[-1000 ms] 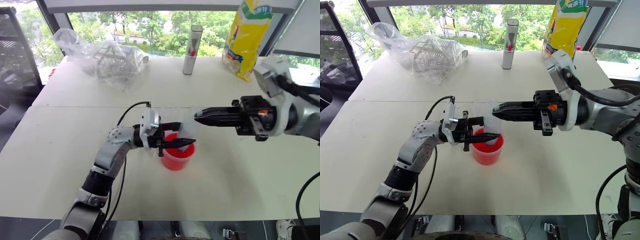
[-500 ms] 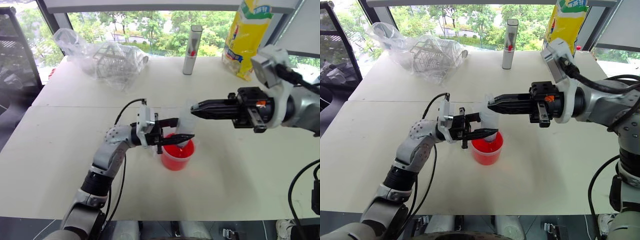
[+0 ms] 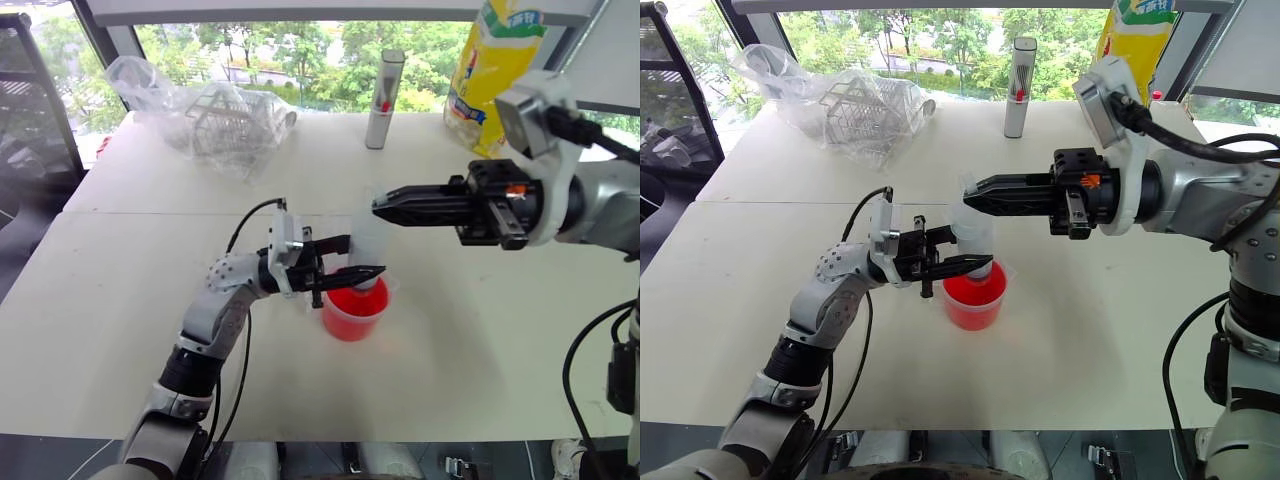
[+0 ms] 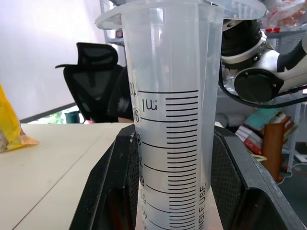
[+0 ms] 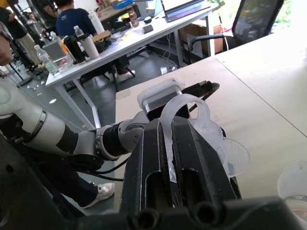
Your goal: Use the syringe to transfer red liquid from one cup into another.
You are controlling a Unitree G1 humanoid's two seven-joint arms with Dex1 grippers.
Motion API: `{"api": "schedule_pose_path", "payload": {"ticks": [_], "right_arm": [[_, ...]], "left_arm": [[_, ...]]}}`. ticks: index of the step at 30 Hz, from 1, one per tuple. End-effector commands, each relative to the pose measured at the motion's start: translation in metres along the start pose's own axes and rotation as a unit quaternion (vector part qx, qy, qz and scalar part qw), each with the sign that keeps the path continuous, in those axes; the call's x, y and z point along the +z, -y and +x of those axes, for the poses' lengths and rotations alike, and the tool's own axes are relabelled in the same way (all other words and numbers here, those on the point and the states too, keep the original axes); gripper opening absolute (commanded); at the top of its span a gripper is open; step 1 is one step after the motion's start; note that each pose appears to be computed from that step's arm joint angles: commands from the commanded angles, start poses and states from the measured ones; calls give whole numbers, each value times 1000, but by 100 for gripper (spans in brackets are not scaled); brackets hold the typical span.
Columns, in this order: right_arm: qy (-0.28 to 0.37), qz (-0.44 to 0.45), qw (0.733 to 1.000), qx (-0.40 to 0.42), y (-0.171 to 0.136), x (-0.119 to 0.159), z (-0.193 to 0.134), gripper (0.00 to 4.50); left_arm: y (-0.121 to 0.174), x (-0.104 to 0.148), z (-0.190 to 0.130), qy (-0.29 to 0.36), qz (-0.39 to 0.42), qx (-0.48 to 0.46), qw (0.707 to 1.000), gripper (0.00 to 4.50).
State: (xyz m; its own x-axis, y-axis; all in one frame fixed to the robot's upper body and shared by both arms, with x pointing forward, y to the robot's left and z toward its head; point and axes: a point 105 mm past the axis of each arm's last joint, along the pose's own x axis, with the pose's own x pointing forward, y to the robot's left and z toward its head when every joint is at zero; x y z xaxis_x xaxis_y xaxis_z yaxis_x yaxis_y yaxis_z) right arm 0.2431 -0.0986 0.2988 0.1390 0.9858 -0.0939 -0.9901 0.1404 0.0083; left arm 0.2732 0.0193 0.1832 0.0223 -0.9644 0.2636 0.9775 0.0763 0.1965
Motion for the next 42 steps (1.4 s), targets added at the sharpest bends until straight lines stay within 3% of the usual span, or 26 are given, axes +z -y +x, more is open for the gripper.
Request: {"api": "schedule_pose_path", "payload": {"ticks": [1,23,26,33,42], "right_arm": [[54,-56,997,-3,-6,34,-8,6],[42,-55,998,-11,-6,24,-10,6],[39,-56,998,-13,-6,21,-11,89],[32,-62,997,-36,-4,17,-19,430],[30,-62,993,-101,1,14,-43,440]], "left_arm": [[12,-15,4,-34,-18,-26,999,142],[10,-12,4,-32,-14,-20,999,142],[9,-11,4,-30,-12,-18,999,142],[3,-6,6,-23,-1,-4,1000,142],[-4,-2,4,-16,13,13,1000,142]]}}
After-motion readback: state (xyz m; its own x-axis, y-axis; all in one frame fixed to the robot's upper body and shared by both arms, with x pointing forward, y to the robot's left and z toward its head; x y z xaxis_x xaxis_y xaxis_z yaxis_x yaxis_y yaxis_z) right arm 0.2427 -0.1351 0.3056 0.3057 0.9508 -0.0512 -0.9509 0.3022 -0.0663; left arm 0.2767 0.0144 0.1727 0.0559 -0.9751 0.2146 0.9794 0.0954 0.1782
